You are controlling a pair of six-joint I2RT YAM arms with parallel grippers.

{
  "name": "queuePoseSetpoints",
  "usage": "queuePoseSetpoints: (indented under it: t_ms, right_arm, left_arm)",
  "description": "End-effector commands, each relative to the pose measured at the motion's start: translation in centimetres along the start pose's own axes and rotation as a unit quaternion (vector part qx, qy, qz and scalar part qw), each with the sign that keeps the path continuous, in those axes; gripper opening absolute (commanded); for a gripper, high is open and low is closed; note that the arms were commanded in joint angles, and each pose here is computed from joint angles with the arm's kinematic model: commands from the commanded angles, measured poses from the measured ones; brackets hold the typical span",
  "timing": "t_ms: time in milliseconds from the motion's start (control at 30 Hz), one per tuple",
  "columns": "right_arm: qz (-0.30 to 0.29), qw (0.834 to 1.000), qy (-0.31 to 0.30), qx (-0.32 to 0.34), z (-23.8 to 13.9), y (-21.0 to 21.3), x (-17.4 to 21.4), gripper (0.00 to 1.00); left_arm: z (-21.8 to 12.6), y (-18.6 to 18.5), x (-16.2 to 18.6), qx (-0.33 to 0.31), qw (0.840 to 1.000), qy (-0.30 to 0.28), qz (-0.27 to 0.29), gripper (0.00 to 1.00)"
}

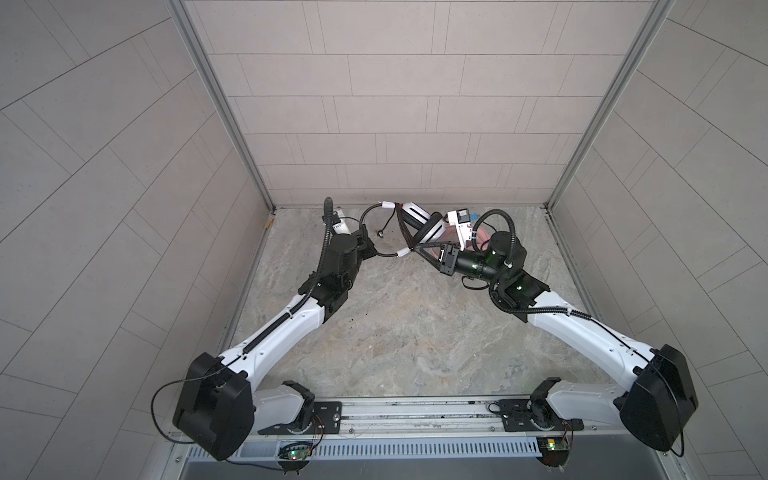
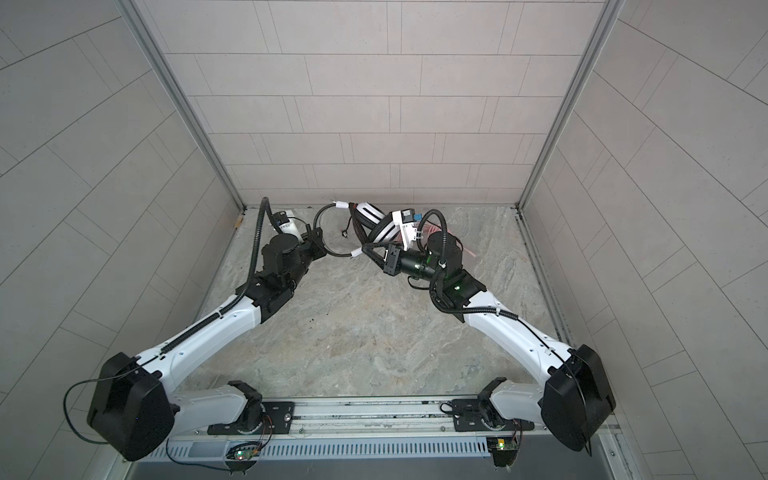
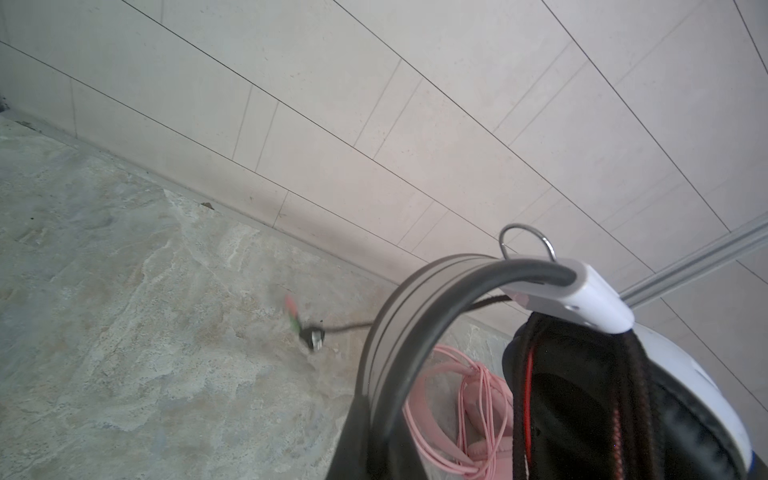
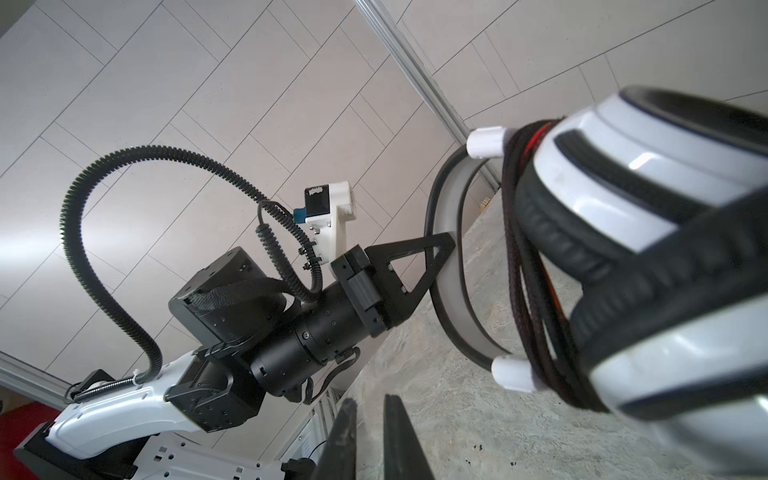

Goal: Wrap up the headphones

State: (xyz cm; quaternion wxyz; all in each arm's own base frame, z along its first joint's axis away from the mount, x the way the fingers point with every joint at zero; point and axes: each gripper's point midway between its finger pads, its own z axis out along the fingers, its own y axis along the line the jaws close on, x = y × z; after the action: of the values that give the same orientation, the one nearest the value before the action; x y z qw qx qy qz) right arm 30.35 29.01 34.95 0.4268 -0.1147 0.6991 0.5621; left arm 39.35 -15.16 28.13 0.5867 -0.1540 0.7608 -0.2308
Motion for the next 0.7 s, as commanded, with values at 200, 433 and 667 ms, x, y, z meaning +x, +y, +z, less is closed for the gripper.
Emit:
queuePoseSetpoints:
  t_ms: [200, 433, 667]
  right_arm:
    - [-0.055, 0.991, 0.033, 0.121, -2.1, -6.2, 4.4, 0.18]
    - [-0.083, 0.983, 0.036, 0.16, -4.5, -10.3, 9.1, 0.28]
    - [-0.1, 0.987, 0.027, 0.123, -3.5, -11.1, 10.6, 0.46]
  left_arm:
    - [-3.2, -4.2, -7.3, 0.057, 0.994, -0.089, 0.008, 0.0]
    - [-4.6, -6.1, -8.9, 0.09, 0.992, -0.087, 0.003, 0.0]
    - [-5.1, -6.6, -8.1, 0.111, 0.991, -0.07, -0.016, 0.0]
